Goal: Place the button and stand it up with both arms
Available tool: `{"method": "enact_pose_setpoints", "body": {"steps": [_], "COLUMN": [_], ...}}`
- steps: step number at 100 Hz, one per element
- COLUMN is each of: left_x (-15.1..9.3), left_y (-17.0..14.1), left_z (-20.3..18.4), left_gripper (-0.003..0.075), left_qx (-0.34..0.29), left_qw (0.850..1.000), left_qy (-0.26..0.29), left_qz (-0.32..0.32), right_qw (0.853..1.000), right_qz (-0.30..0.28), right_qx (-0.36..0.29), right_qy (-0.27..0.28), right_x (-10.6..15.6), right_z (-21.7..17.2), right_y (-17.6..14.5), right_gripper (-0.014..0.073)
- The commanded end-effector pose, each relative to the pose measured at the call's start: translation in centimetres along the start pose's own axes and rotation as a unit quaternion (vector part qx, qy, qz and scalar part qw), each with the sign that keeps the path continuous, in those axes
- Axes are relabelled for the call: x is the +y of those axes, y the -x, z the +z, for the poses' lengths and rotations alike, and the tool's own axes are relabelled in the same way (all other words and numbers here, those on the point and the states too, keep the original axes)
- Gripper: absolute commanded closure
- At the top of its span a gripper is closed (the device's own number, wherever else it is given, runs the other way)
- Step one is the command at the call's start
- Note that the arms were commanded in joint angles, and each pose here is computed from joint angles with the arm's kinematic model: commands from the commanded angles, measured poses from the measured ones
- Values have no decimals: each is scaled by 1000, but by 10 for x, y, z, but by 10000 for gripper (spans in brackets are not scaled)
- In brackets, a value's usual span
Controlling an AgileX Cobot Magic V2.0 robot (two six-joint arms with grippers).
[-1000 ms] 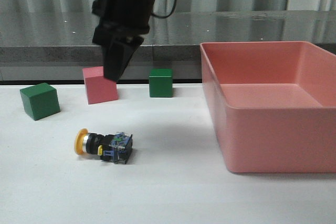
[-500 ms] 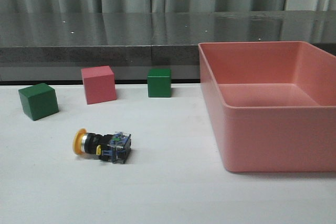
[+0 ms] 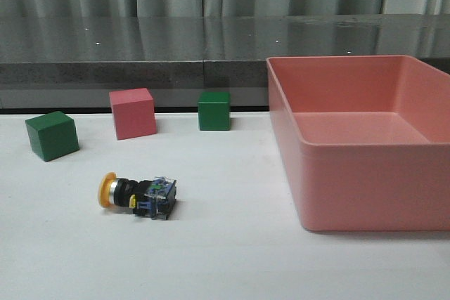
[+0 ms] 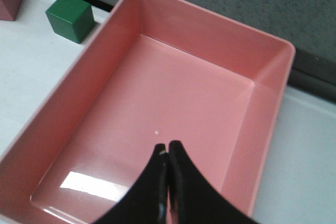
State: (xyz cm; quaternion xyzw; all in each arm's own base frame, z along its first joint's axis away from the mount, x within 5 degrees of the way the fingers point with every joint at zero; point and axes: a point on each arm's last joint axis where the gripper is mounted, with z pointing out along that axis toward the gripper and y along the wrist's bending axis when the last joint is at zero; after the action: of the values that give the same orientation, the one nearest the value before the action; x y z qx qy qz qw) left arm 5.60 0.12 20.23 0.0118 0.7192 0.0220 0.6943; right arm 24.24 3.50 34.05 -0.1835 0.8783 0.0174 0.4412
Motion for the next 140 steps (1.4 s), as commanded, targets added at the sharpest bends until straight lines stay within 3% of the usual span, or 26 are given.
{"method": "enact_pose_setpoints", "body": {"steps": [1,28,49,62,97,129,140], "left_x": [-1,-1,-1,-1,-1,0,2], "left_y": [-6,-6,-6,-6,-5,11,25], "left_z": [0,0,0,0,0,-3,-6], "left_gripper": [739,739,739,739,739,739,739], "left_qx": [-35,-35,-35,-35,-44,-129,-153], "left_qw": [999,999,999,999,999,991,983], "left_qy": [0,0,0,0,-1,-3,-3], "left_qz": [-7,-7,-7,-7,-7,-39,-97], "right_qw": [995,969,947,936,932,931,931], "right_qz": [14,12,4,1,2,2,2], "right_qx": [-92,-226,-301,-330,-340,-342,-342], "right_qy": [-45,-99,-115,-124,-128,-129,-129], "right_x": [0,29,46,48,47,47,47], "right_z": [-33,-86,-108,-114,-116,-116,-116], "right_y": [-13,-109,-158,-162,-161,-160,-160], "right_gripper": [708,708,708,708,708,708,708]}}
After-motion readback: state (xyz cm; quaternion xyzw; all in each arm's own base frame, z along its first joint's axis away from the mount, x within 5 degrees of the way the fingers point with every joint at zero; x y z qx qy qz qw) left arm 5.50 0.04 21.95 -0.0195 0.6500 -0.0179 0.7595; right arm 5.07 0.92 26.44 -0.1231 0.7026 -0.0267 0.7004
